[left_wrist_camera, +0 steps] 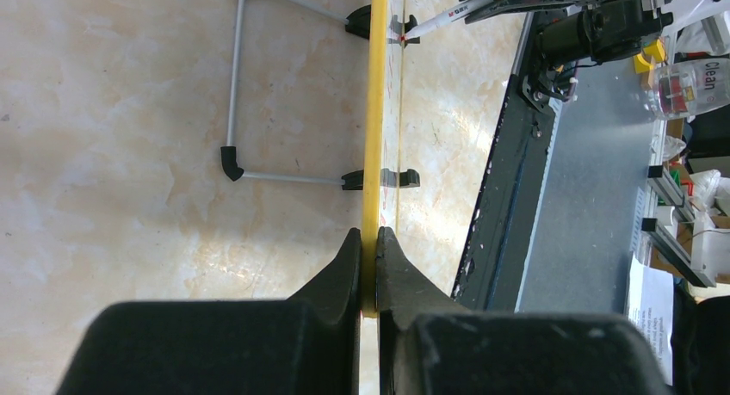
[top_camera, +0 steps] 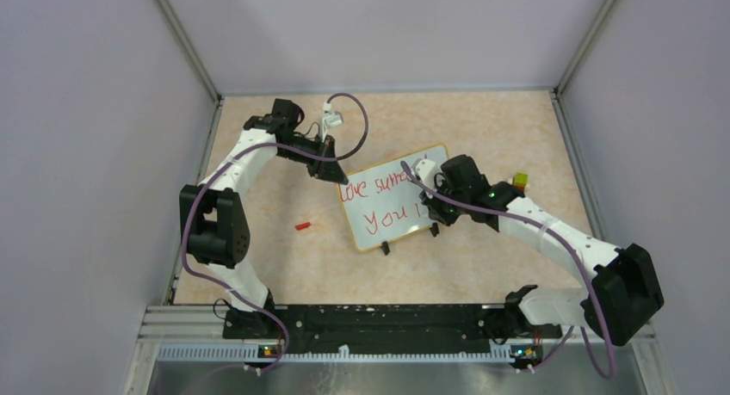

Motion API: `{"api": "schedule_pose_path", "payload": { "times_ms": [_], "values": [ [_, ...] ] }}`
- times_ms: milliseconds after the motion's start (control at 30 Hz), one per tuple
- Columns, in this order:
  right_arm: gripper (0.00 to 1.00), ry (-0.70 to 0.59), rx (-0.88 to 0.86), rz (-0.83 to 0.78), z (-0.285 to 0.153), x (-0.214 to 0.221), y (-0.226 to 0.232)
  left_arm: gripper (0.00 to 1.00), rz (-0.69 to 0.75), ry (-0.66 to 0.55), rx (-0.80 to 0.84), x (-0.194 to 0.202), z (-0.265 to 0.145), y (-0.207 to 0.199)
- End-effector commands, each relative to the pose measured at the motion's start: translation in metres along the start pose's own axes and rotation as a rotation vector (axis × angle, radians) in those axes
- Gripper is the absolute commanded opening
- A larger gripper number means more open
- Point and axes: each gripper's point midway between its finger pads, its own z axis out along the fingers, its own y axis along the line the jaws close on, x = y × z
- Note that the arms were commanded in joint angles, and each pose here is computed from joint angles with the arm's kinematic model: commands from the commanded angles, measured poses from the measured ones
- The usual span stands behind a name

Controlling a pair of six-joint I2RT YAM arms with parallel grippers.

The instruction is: Write a sentence on the whiteboard

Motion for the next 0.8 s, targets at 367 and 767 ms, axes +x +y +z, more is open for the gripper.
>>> {"api": "schedule_pose_path", "payload": {
  "times_ms": [367,767],
  "values": [
    [0.00,-0.134,0.065,-0.001,-0.014,-0.051,-0.017,0.00,0.022,0.007,-0.038,-0.001,-0.002,0.002],
    [0.00,-0.100,0.106,0.004,-0.017,-0.037,-0.033,0.00,0.019,0.009,-0.036,0.000,-0.001,0.002]
  ]
}}
